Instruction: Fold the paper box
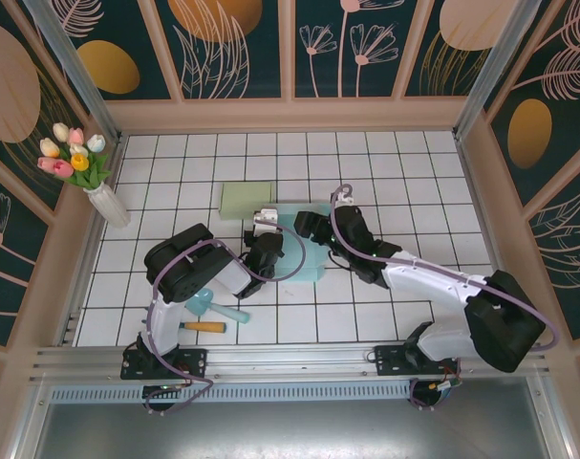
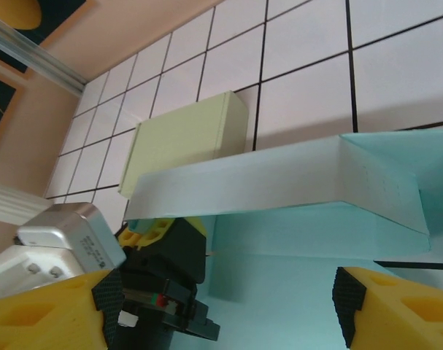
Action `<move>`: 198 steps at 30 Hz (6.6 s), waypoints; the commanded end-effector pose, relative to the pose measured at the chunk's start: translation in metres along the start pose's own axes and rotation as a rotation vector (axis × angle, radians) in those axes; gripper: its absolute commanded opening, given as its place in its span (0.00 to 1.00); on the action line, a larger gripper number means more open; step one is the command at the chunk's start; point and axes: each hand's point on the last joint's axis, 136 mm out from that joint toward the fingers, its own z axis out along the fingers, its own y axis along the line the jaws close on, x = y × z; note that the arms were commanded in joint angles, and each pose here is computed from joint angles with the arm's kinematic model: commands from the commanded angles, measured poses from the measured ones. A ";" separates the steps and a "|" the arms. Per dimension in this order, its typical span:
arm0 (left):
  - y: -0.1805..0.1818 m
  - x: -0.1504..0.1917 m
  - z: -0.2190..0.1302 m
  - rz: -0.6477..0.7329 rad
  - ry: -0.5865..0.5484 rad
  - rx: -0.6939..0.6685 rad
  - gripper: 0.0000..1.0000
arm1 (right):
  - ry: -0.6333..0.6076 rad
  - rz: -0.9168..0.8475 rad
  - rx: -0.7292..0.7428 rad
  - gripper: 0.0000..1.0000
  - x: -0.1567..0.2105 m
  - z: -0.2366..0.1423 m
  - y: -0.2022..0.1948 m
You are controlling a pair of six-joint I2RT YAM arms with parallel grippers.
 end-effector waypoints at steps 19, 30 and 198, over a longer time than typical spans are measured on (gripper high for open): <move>-0.003 0.018 0.002 0.082 0.044 0.010 0.10 | -0.106 0.123 0.044 0.79 -0.023 0.030 -0.051; -0.004 0.018 0.003 0.087 0.048 0.009 0.10 | -0.005 0.091 -0.235 0.78 0.003 0.035 0.011; -0.018 0.023 0.015 0.275 0.066 0.176 0.11 | -0.205 -0.478 0.203 0.68 -0.049 -0.038 -0.081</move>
